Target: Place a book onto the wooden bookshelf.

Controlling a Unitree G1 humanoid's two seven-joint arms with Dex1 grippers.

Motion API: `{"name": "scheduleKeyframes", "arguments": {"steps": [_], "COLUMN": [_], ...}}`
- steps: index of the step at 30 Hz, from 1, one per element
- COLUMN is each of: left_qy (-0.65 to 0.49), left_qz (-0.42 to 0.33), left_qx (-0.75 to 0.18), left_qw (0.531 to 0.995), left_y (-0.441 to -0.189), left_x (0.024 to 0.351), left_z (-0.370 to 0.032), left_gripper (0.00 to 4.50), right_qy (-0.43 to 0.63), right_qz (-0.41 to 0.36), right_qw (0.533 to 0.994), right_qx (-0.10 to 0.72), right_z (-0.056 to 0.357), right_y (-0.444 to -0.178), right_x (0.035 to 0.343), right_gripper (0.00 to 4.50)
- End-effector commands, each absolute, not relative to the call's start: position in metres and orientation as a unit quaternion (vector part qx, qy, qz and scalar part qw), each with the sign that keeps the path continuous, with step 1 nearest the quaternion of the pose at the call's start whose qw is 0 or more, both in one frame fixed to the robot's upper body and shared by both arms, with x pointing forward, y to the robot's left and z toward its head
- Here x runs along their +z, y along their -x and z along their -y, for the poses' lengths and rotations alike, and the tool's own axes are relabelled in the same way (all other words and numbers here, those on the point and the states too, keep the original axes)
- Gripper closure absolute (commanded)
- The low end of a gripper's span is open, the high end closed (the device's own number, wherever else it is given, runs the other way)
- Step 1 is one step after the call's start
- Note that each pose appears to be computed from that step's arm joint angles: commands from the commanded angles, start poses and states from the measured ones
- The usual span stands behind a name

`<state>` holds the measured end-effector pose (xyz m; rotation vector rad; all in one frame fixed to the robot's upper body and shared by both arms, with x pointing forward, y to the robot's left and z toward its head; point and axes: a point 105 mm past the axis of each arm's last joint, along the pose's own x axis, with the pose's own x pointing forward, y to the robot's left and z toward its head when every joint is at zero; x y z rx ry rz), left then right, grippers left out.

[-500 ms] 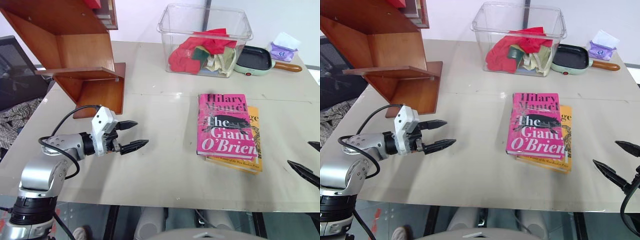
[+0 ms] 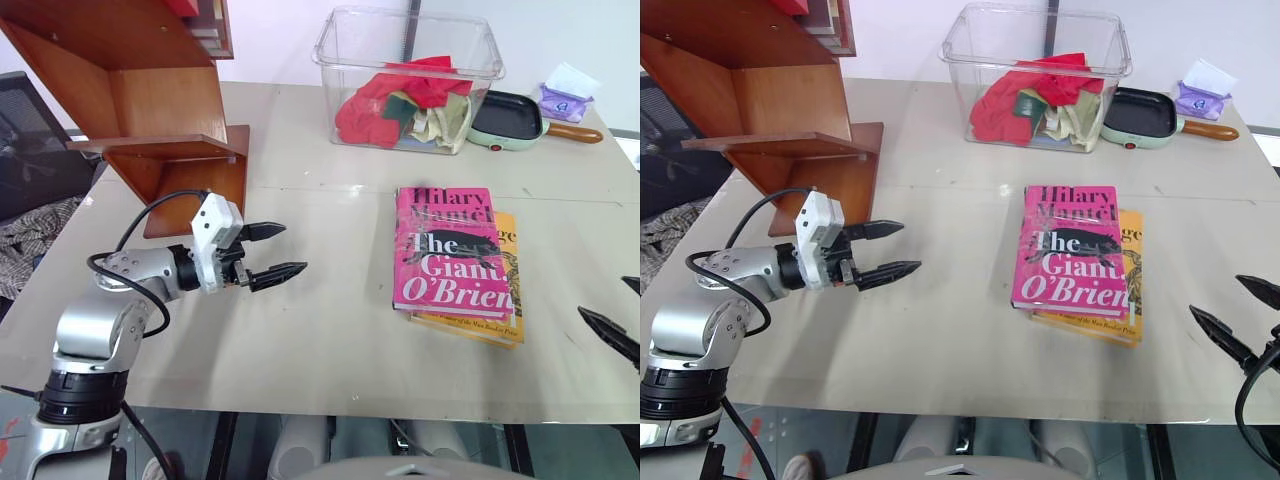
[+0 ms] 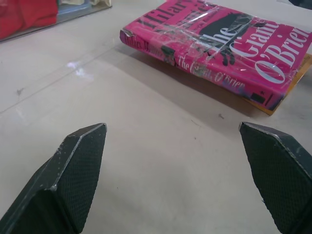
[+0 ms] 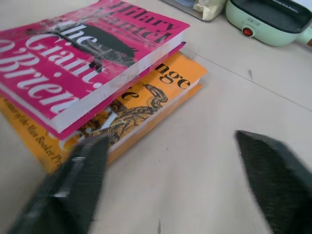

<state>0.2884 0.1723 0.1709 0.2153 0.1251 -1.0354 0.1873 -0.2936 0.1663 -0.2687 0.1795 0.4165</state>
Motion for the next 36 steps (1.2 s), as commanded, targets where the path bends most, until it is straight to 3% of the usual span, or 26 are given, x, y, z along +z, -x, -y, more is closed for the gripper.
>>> {"name": "scheduleKeyframes", "arguments": {"steps": [1, 5, 13, 22, 23, 31, 36], "left_qy": [-0.114, -0.112, -0.104, 0.010, 0.035, 0.254, 0.341], "left_qz": [-0.033, -0.038, -0.071, -0.180, -0.199, -0.338, -0.385], "left_qx": [-0.503, -0.504, -0.489, -0.498, -0.501, -0.492, -0.471], "left_qw": [0.856, 0.856, 0.863, 0.848, 0.842, 0.761, 0.717], "left_y": [-0.287, -0.287, -0.304, -0.318, -0.319, -0.331, -0.346], "left_x": [0.182, 0.180, 0.170, 0.151, 0.150, 0.151, 0.139], "left_z": [-0.164, -0.155, -0.144, -0.125, -0.121, -0.085, -0.055], "left_gripper": [0.00, 0.00, 0.00, 0.00, 0.00, 0.00, 0.00], "right_qy": [0.147, 0.145, 0.144, 0.121, 0.118, 0.108, 0.124], "right_qz": [-0.066, -0.047, -0.041, -0.017, -0.014, -0.005, -0.001], "right_qw": [0.964, 0.961, 0.952, 0.932, 0.929, 0.920, 0.925], "right_qx": [0.213, 0.233, 0.266, 0.341, 0.350, 0.376, 0.360], "right_z": [0.285, 0.276, 0.263, 0.236, 0.231, 0.210, 0.208], "right_y": [-0.193, -0.193, -0.179, -0.164, -0.161, -0.147, -0.141], "right_x": [0.177, 0.181, 0.186, 0.206, 0.208, 0.217, 0.219], "right_gripper": [2.57, 4.29, 4.41, 0.28, 0.05, 0.05, 0.05]}}
